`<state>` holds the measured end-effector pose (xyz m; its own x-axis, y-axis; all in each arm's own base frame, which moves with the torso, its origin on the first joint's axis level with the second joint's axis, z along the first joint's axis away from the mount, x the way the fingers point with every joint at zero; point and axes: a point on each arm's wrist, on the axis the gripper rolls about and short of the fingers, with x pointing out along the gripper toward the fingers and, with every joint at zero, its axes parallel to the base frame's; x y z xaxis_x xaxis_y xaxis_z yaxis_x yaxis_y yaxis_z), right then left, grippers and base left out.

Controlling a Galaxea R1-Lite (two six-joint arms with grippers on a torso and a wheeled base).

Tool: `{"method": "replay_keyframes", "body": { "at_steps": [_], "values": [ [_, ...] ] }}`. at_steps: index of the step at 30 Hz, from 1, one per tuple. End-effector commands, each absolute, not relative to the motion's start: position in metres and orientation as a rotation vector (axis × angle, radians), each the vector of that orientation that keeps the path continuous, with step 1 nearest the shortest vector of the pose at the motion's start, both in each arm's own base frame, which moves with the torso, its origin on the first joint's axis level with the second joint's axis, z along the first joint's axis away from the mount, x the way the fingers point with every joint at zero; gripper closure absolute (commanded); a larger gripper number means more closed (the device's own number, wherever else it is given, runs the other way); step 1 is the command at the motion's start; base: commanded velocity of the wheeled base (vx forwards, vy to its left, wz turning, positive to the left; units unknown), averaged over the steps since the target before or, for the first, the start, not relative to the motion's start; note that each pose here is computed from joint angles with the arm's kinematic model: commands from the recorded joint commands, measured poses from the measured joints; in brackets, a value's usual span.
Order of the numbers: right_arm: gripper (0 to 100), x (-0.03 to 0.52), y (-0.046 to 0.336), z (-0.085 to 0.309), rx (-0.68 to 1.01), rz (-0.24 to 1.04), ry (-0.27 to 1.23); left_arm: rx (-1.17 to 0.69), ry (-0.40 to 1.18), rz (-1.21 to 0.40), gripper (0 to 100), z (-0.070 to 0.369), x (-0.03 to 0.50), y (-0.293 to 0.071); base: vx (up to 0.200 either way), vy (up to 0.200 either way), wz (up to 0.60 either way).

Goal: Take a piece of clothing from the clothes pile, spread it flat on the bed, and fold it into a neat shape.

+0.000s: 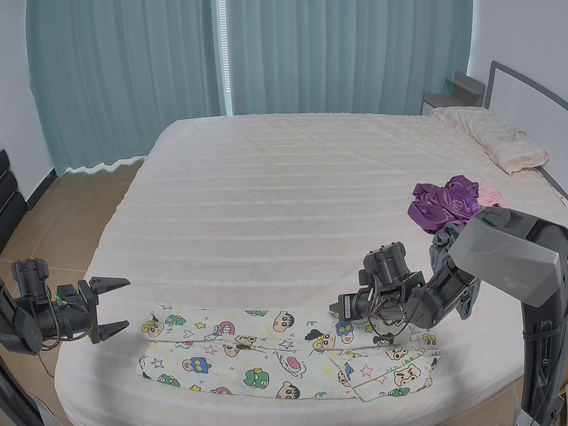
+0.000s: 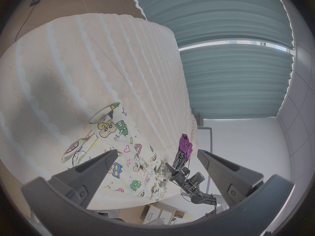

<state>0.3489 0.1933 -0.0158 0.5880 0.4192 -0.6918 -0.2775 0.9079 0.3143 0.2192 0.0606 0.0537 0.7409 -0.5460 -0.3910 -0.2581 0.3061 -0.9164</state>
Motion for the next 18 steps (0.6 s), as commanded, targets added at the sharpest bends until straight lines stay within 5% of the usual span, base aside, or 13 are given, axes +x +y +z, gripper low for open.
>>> {"method": "replay_keyframes", "body": {
  "at_steps": [1,18],
  "values": [
    [0,0.350,0.191,-0.007,0.241,0.386,0.827,-1.280,0.762,-0.214,0,0.053,0.220,0.061,0.000,0.000,0.00],
    [0,0.338,0.146,-0.002,0.438,0.160,0.879,-1.276,0.768,-0.215,0,0.052,0.216,0.059,0.000,0.000,0.00]
  ]
}}
